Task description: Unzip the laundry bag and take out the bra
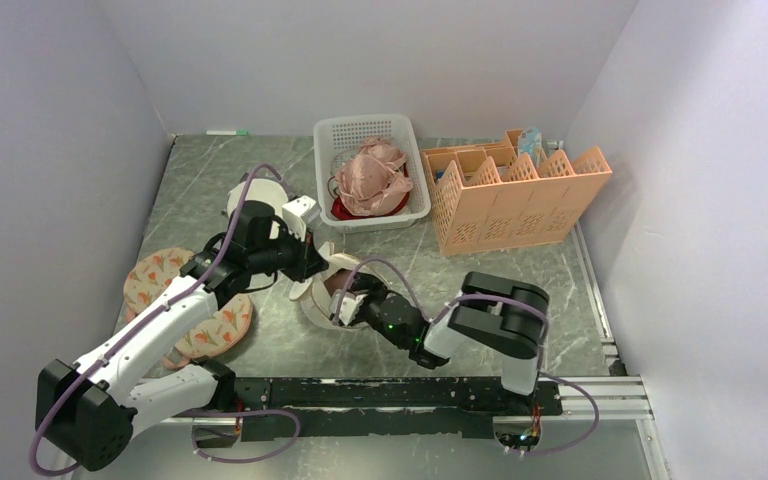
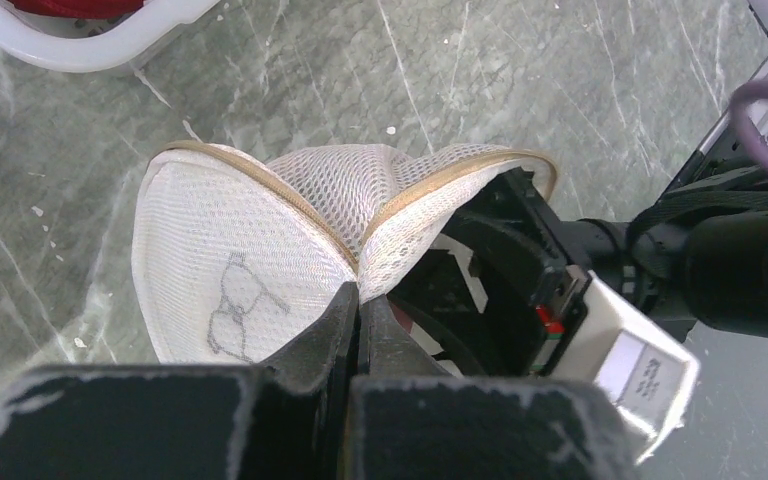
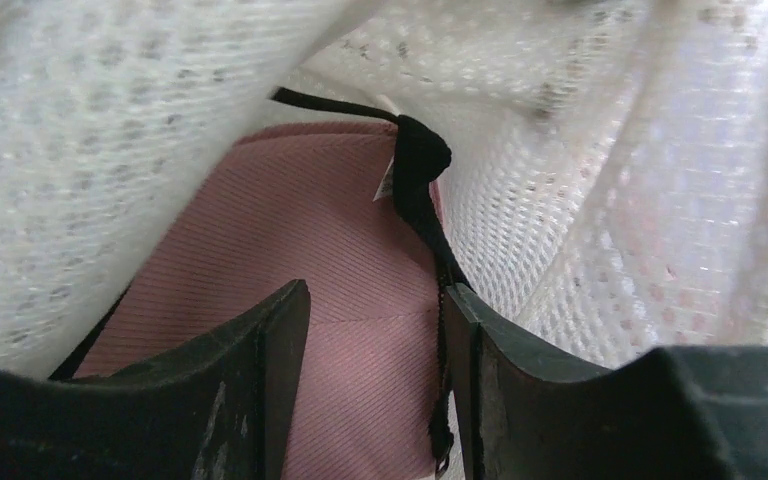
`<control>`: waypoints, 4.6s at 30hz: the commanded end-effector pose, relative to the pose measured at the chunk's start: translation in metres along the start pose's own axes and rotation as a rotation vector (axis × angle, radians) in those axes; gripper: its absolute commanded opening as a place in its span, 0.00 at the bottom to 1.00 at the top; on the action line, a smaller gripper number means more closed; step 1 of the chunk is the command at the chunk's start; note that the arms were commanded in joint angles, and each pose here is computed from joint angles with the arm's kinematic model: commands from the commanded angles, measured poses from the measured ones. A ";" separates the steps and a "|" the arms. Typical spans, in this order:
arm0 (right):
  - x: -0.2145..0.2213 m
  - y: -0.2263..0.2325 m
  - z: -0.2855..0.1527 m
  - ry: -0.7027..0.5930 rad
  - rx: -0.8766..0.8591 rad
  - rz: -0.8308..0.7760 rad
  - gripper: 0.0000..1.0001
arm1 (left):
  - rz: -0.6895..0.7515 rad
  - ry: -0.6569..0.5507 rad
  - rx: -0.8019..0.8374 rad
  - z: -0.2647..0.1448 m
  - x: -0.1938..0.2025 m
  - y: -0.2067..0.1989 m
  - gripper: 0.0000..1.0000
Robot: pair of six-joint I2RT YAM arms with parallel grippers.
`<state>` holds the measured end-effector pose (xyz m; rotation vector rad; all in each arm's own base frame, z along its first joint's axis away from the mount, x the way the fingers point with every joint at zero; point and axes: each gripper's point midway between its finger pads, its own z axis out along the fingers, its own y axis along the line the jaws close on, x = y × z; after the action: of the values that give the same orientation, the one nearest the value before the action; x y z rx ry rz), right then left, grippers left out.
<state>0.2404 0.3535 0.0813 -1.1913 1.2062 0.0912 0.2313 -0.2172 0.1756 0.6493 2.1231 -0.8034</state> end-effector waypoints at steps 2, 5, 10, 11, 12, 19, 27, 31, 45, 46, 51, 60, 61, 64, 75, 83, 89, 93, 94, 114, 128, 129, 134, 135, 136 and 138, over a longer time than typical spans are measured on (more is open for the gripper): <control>-0.026 -0.036 0.009 -0.127 0.197 -0.147 0.55 | 0.034 -0.034 0.022 -0.004 -0.013 -0.007 0.07; -0.028 -0.041 0.013 -0.138 0.244 -0.139 0.61 | 0.031 -0.026 0.024 -0.002 -0.011 -0.007 0.07; -0.033 -0.038 0.021 -0.149 0.219 -0.148 0.61 | 0.024 -0.001 0.033 0.002 -0.007 -0.007 0.07; -0.033 -0.038 0.023 -0.147 0.206 -0.148 0.61 | 0.026 -0.007 0.030 0.001 -0.008 -0.007 0.07; -0.034 -0.038 0.025 -0.149 0.187 -0.129 0.60 | 0.027 -0.012 0.029 0.000 -0.009 -0.007 0.07; -0.020 -0.037 0.052 -0.155 0.131 -0.050 0.53 | 0.041 -0.045 0.048 -0.005 -0.015 -0.012 0.07; -0.003 -0.040 0.075 -0.132 0.194 -0.008 0.26 | 0.037 -0.044 0.038 -0.005 -0.015 -0.011 0.07; -0.002 -0.043 0.072 -0.121 0.187 0.000 0.03 | 0.041 -0.075 -0.004 -0.011 -0.020 -0.006 0.07; -0.032 -0.004 0.008 -0.082 -0.203 0.366 0.00 | 0.029 -0.090 -0.142 -0.017 -0.024 0.016 0.07; -0.036 -0.007 0.006 -0.091 -0.199 0.392 0.00 | 0.031 -0.092 -0.138 -0.017 -0.024 0.015 0.07; -0.064 -0.005 -0.008 -0.135 -0.279 0.520 0.00 | 0.025 -0.087 -0.147 -0.017 -0.023 0.017 0.07; -0.090 -0.022 -0.021 -0.057 -0.292 0.750 0.00 | 0.028 -0.082 -0.141 -0.015 -0.022 0.016 0.07; -0.096 -0.030 -0.022 -0.077 -0.269 0.758 0.00 | 0.027 -0.068 -0.130 -0.013 -0.021 0.015 0.07; -0.111 -0.063 -0.028 -0.144 -0.157 0.781 0.00 | 0.024 -0.050 -0.105 -0.009 -0.018 0.012 0.07; -0.134 -0.128 -0.026 -0.305 0.095 0.742 0.00 | 0.022 -0.029 -0.040 -0.004 -0.014 0.003 0.07; -0.164 -0.166 -0.034 -0.455 0.168 0.820 0.00 | 0.028 -0.055 -0.042 -0.009 -0.018 0.001 0.07; -0.171 -0.205 -0.032 -0.473 0.259 0.846 0.00 | 0.017 -0.025 -0.040 -0.004 -0.014 0.003 0.07; -0.174 -0.192 -0.021 -0.494 0.149 0.901 0.00 | 0.016 -0.029 -0.042 -0.006 -0.015 0.002 0.07; -0.172 -0.183 -0.017 -0.486 0.118 0.914 0.00 | 0.020 -0.038 -0.045 -0.008 -0.017 0.002 0.08; -0.127 -0.152 -0.028 -0.283 0.096 0.971 0.00 | 0.093 -0.288 -0.081 -0.056 -0.053 -0.011 0.80; -0.195 -0.167 -0.047 -0.424 -0.075 0.965 0.00 | 0.048 -0.281 0.077 -0.042 -0.062 -0.035 0.89; -0.199 -0.168 -0.048 -0.432 -0.088 0.967 0.00 | 0.042 -0.297 0.087 -0.042 -0.068 -0.037 0.89; -0.210 -0.168 -0.055 -0.462 -0.127 0.988 0.00 | 0.026 -0.335 0.226 -0.040 -0.087 -0.062 0.82; -0.211 -0.169 -0.056 -0.468 -0.127 0.987 0.00 | -0.009 -0.336 0.227 -0.039 -0.086 -0.061 0.80; -0.212 -0.169 -0.058 -0.470 -0.129 0.990 0.00 | -0.022 -0.339 0.205 -0.037 -0.087 -0.057 0.80; -0.215 -0.173 -0.061 -0.483 -0.120 0.990 0.00 | -0.038 -0.331 0.180 -0.036 -0.086 -0.053 0.79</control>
<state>0.2221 0.3465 0.3387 -0.5270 1.3060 1.0936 0.2272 -0.2355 0.2527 0.5541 1.8572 -0.9928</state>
